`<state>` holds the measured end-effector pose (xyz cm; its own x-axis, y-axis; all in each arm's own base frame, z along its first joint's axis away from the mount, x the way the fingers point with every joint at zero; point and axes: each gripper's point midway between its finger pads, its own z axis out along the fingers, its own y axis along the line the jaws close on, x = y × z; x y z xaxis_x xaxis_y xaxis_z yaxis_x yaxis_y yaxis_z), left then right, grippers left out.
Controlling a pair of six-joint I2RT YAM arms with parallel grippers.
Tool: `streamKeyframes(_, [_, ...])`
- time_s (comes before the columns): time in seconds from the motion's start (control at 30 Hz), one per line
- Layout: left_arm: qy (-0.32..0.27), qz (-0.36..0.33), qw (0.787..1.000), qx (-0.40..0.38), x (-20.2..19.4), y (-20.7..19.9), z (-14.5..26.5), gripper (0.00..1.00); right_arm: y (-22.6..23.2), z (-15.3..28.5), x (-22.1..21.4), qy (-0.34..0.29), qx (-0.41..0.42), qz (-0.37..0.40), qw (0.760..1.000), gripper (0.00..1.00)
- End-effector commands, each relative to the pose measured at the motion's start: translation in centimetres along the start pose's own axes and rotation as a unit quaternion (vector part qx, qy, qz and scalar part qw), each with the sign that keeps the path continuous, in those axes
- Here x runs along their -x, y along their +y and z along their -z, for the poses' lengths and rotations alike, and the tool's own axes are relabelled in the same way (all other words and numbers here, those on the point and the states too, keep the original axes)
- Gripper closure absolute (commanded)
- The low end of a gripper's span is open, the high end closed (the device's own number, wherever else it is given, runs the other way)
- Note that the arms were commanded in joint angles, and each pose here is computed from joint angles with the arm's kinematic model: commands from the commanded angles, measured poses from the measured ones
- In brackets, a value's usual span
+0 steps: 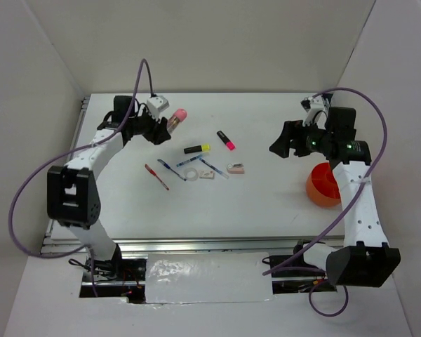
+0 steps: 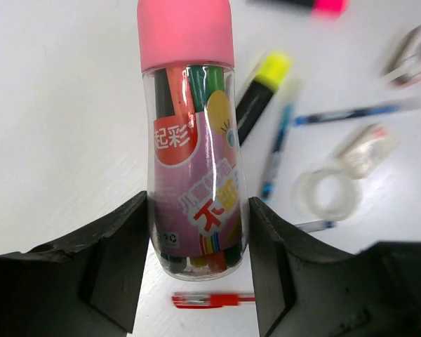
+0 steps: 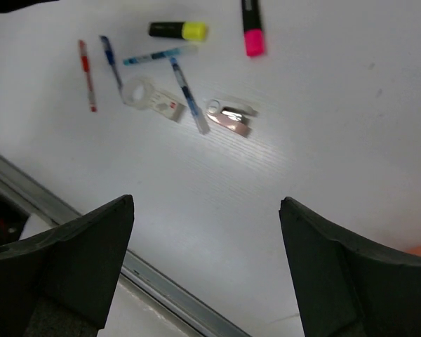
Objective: Sort the stationery into containers
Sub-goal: Pick up the stationery from the center of the board.
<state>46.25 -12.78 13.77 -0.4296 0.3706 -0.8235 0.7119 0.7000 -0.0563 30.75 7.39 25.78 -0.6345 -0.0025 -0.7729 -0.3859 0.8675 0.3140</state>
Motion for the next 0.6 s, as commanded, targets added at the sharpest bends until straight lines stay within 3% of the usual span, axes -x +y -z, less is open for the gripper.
streamKeyframes(0.0, [-0.163,-0.095,0.980,-0.070,11.2,-7.7,4.0,0.83,4.3,2.9,3.3,-0.058,0.106,0.007,0.993,0.10])
streamKeyframes(0.17, [-0.128,-0.156,0.974,-0.103,10.7,-15.3,3.5,0.88,8.8,4.5,4.3,-0.047,0.245,-0.054,0.967,0.22])
streamKeyframes(0.3, [-0.128,-0.131,0.981,-0.069,10.9,-14.7,2.7,0.91,9.3,3.7,5.0,-0.036,0.288,-0.098,0.952,0.22])
streamKeyframes(0.5, [-0.125,-0.193,0.972,-0.041,12.0,-15.9,2.5,0.95,10.6,3.6,5.2,-0.038,0.305,-0.096,0.947,0.21])
streamKeyframes(0.57, [-0.125,-0.208,0.969,-0.046,11.6,-17.1,2.6,0.95,10.9,3.4,4.7,-0.037,0.306,-0.098,0.946,0.26])
